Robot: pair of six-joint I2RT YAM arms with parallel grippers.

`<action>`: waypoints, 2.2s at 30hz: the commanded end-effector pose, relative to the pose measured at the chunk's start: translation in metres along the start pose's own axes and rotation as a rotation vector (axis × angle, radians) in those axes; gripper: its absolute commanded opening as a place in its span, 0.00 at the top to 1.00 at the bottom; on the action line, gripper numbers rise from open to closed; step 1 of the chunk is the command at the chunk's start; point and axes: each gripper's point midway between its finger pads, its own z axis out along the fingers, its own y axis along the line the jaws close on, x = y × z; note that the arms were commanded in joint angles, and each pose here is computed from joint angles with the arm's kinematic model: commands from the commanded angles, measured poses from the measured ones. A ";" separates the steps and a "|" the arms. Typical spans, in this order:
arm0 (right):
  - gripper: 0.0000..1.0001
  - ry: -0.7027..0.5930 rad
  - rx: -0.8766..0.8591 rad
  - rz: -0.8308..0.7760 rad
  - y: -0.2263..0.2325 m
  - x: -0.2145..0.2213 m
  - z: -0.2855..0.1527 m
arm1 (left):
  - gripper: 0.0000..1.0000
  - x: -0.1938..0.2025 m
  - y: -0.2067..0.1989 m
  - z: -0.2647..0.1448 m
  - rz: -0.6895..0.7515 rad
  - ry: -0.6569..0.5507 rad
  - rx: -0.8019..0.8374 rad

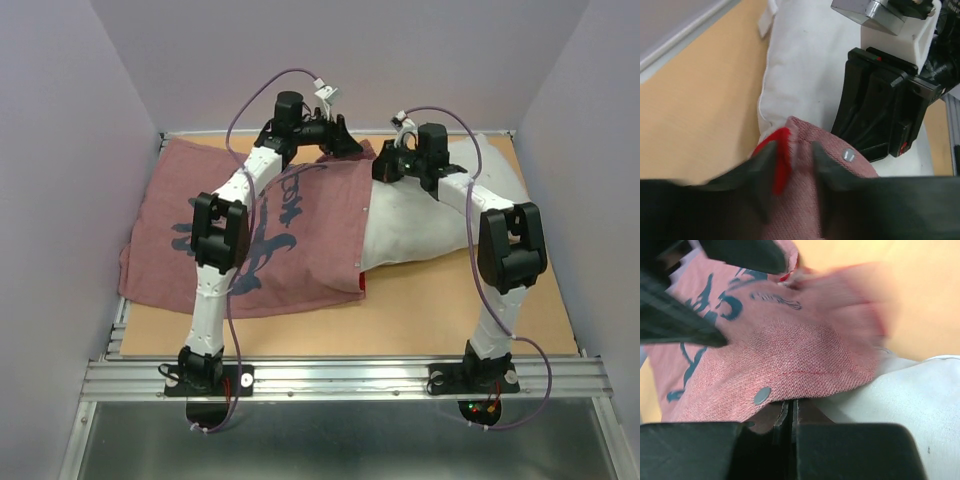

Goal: Put the pillow into the pillowcase

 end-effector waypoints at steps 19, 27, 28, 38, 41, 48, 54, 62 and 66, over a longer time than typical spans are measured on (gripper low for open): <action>0.27 0.238 0.157 -0.659 0.039 0.029 -0.141 | 0.20 0.128 -0.243 -0.203 0.757 0.330 -0.127; 0.17 0.400 0.033 -0.688 0.052 0.112 -0.129 | 0.30 0.205 -0.276 -0.150 1.012 0.469 -0.014; 0.11 0.429 0.026 -0.671 0.047 0.126 -0.126 | 0.30 0.213 -0.281 -0.140 1.061 0.475 -0.006; 0.16 0.447 0.004 -0.595 0.041 0.145 -0.095 | 0.37 0.254 -0.265 -0.086 1.130 0.571 -0.051; 0.22 0.435 -0.027 -0.567 0.047 0.144 -0.090 | 0.36 0.266 -0.259 -0.078 1.129 0.612 -0.052; 0.34 0.436 -0.080 -0.520 0.054 0.149 -0.084 | 0.29 0.281 -0.233 -0.064 1.154 0.652 -0.149; 0.75 0.442 -0.124 -0.481 0.060 0.154 -0.082 | 0.29 0.288 -0.209 -0.046 1.131 0.680 -0.188; 0.99 0.387 -0.214 -0.389 0.089 0.134 -0.080 | 0.29 0.259 -0.202 -0.042 1.113 0.649 -0.234; 0.99 0.335 -0.282 -0.265 0.110 0.099 -0.062 | 1.00 0.220 -0.309 -0.016 1.117 0.468 0.102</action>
